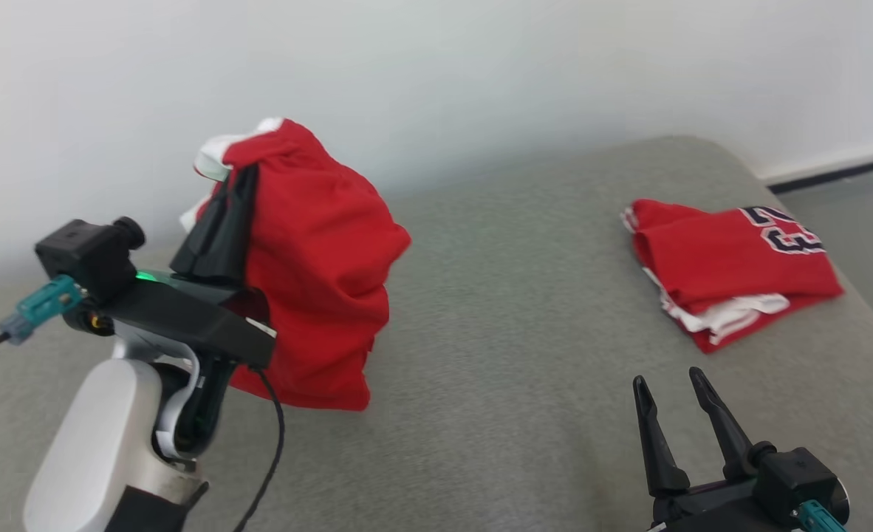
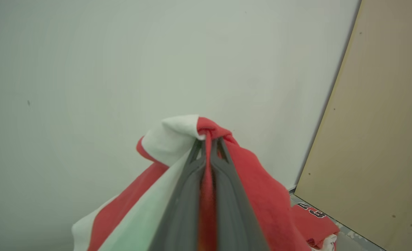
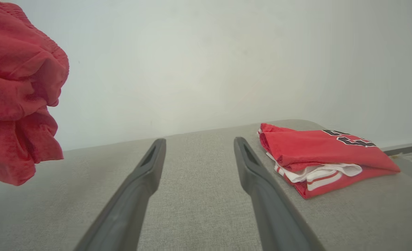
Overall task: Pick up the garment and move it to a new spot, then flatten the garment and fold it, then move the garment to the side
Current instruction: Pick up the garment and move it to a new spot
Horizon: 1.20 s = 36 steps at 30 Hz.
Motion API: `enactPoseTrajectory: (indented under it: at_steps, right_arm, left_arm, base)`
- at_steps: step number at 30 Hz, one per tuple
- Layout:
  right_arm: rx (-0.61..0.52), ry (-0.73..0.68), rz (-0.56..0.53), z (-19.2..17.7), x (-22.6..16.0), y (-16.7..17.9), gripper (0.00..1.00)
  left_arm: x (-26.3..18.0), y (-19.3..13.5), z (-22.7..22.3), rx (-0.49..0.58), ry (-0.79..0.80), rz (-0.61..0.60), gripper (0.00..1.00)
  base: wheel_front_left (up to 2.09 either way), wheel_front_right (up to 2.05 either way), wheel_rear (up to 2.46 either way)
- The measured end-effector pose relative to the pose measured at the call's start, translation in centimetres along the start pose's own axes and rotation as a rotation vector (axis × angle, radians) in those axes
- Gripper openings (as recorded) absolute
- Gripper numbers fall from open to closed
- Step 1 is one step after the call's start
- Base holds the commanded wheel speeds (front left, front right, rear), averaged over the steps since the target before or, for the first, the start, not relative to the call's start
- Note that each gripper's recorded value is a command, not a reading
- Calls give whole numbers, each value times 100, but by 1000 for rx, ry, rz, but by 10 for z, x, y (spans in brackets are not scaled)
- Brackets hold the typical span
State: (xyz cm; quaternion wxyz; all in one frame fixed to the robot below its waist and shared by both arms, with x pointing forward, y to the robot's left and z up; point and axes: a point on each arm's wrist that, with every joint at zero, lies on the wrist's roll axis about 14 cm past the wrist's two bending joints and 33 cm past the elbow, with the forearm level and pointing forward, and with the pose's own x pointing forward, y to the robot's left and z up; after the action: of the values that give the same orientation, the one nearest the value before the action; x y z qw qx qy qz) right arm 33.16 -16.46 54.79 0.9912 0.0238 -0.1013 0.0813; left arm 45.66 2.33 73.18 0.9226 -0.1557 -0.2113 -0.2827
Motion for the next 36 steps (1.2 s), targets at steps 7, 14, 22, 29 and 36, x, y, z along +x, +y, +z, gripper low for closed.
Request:
enactPoseTrajectory:
  at_steps: [7,14,22,29,36]
  right_arm:
    - [-14,9,-88,1,-19,-22,100]
    - [-10,47,-113,-11,-15,-27,100]
    - [-8,87,-91,-26,4,-22,100]
    - [9,114,-46,-39,17,-10,100]
    - [17,90,-2,-32,17,1,100]
  left_arm:
    - [5,-27,-51,-76,96,-28,0]
    - [-8,-22,-121,-106,224,7,0]
    - [-34,-8,-198,-123,381,36,0]
    - [-64,2,-238,-128,509,68,89]
    - [-60,-7,-212,-140,428,58,100]
  base:
    - [0,0,0]
    - [0,0,0]
    - [0,0,0]
    - [0,0,0]
    - [0,0,0]
